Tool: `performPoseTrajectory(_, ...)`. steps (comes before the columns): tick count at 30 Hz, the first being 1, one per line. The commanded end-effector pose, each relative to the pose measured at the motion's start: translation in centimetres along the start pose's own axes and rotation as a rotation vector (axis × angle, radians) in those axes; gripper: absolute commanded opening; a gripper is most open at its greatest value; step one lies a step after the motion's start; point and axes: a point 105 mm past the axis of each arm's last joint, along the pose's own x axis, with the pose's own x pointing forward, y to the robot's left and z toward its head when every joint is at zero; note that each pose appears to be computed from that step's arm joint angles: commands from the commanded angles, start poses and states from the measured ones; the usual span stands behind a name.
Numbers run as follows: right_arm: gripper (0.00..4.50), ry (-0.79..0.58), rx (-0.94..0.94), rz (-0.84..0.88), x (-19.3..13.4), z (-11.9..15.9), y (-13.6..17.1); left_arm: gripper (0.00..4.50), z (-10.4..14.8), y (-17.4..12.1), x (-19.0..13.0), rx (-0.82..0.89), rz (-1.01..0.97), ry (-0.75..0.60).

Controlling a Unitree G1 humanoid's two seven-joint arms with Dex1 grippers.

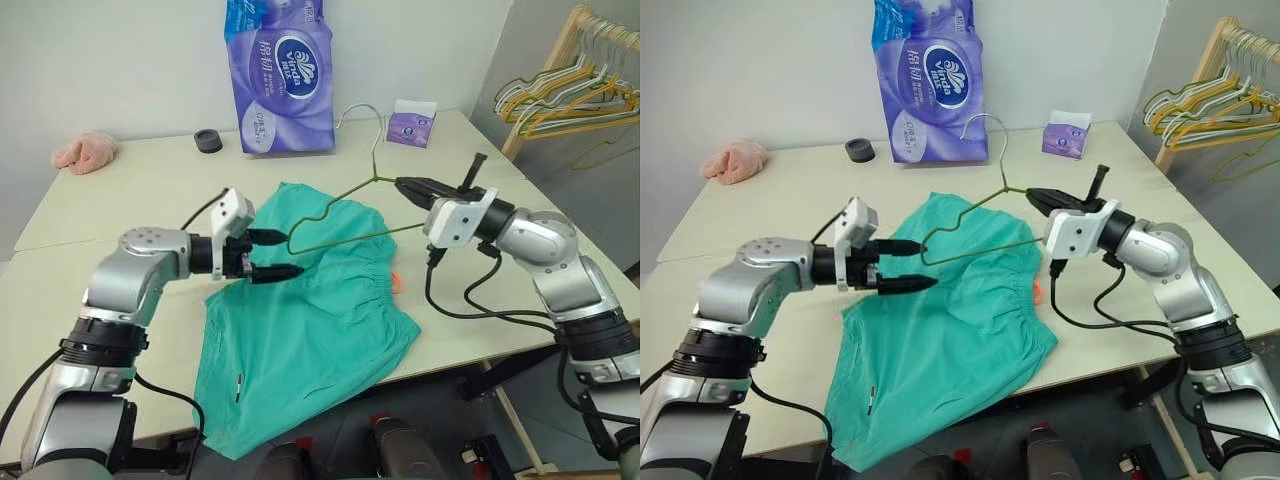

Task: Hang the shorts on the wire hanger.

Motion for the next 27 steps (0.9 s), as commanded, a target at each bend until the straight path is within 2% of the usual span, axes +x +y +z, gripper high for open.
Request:
performPoseTrajectory(1, 0.01, -0.074, -0.043, -0.03, 0.4, 2.0, -1.4, 4.36, 1.6, -0.5, 0.0, 0.057, -0.014, -0.035)
performPoseTrajectory(3, 0.01, -0.079, -0.041, -0.03, 0.4, 2.1, -1.4, 4.36, 1.6, -0.7, 0.1, 0.054, -0.022, -0.039)
performPoseTrajectory(6, 0.0, -0.084, -0.036, -0.029, 0.5, 2.3, -1.3, 3.79, 1.6, -1.1, 0.3, 0.039, -0.041, -0.044)
performPoseTrajectory(18, 0.0, -0.103, -0.038, -0.045, 0.6, 2.7, -1.4, 0.02, 1.2, -2.3, 0.5, 0.02, -0.102, -0.042)
performPoseTrajectory(24, 0.0, -0.088, -0.07, -0.035, 0.5, 2.4, -0.9, 0.02, 1.1, -2.4, 0.5, 0.016, -0.103, -0.038)
performPoseTrajectory(27, 0.74, -0.099, -0.059, -0.017, 0.2, 2.6, -0.4, 0.0, 0.9, -2.5, 0.6, 0.013, -0.102, -0.036)
